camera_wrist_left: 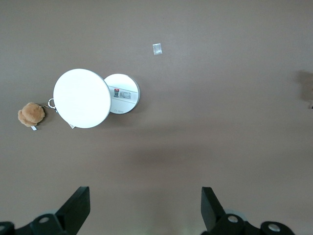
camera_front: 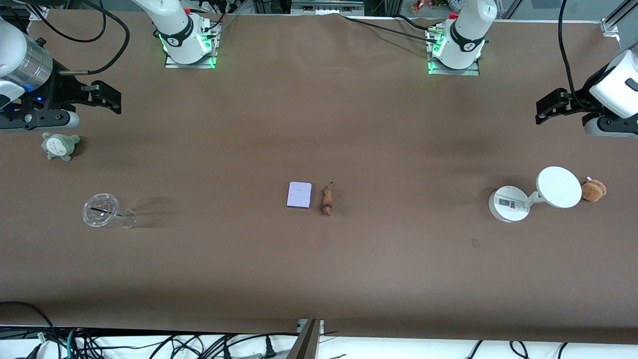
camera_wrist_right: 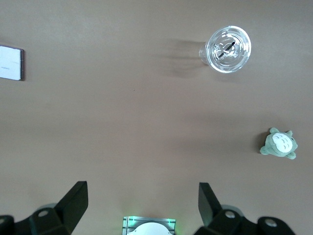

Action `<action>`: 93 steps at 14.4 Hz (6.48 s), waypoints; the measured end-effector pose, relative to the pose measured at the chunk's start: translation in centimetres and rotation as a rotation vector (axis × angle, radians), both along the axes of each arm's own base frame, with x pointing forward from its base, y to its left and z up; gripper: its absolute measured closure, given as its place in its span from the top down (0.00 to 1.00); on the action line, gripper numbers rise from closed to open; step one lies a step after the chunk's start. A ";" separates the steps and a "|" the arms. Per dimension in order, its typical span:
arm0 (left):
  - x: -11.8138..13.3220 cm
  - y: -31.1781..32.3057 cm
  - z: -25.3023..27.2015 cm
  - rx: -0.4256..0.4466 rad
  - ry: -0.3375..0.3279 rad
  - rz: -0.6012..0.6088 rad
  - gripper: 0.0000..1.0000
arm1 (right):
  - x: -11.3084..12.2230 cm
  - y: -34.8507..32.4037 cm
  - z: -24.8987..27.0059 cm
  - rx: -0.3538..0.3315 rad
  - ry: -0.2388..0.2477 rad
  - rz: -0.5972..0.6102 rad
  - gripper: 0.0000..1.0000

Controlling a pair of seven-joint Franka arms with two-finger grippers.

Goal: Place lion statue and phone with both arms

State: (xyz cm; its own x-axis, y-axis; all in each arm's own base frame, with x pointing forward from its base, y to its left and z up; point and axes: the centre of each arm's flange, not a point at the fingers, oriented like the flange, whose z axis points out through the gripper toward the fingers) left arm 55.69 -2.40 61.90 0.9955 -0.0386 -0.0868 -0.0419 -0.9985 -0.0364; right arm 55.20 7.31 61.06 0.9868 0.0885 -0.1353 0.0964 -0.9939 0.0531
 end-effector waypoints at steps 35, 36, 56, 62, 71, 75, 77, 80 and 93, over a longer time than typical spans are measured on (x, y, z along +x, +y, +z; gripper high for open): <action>0.1 0.1 0.0 -0.005 -0.005 0.003 1.00 | 0.0 0.0 0.1 0.000 -0.001 0.000 1.00; 0.1 0.2 0.1 -0.005 -0.009 0.004 1.00 | 0.0 0.0 0.0 0.000 -0.001 0.000 1.00; 5.9 -4.3 -12.3 -0.182 0.163 0.174 1.00 | 2.7 0.3 -6.1 -0.013 0.103 0.001 1.00; 7.7 -15.0 -18.8 -0.182 0.148 0.336 1.00 | 3.2 0.4 -6.7 -0.011 0.099 0.000 1.00; 7.4 -29.5 -28.6 -0.198 0.066 0.504 1.00 | 4.7 2.6 -9.7 0.030 0.103 -0.004 1.00; 6.7 -36.5 -33.0 -0.214 0.028 0.545 1.00 | 5.3 2.8 -11.0 0.030 0.106 -0.004 1.00; 5.9 -39.0 -34.6 -0.210 0.029 0.551 1.00 | 5.7 2.9 -11.7 0.031 0.107 -0.004 1.00; 5.1 -42.0 -35.6 -0.214 0.023 0.566 1.00 | 6.1 2.9 -12.6 0.032 0.104 -0.004 1.00; 4.5 -45.8 -40.8 -0.117 -0.109 0.237 0.93 | 9.1 6.5 -19.4 0.050 0.059 -0.018 1.00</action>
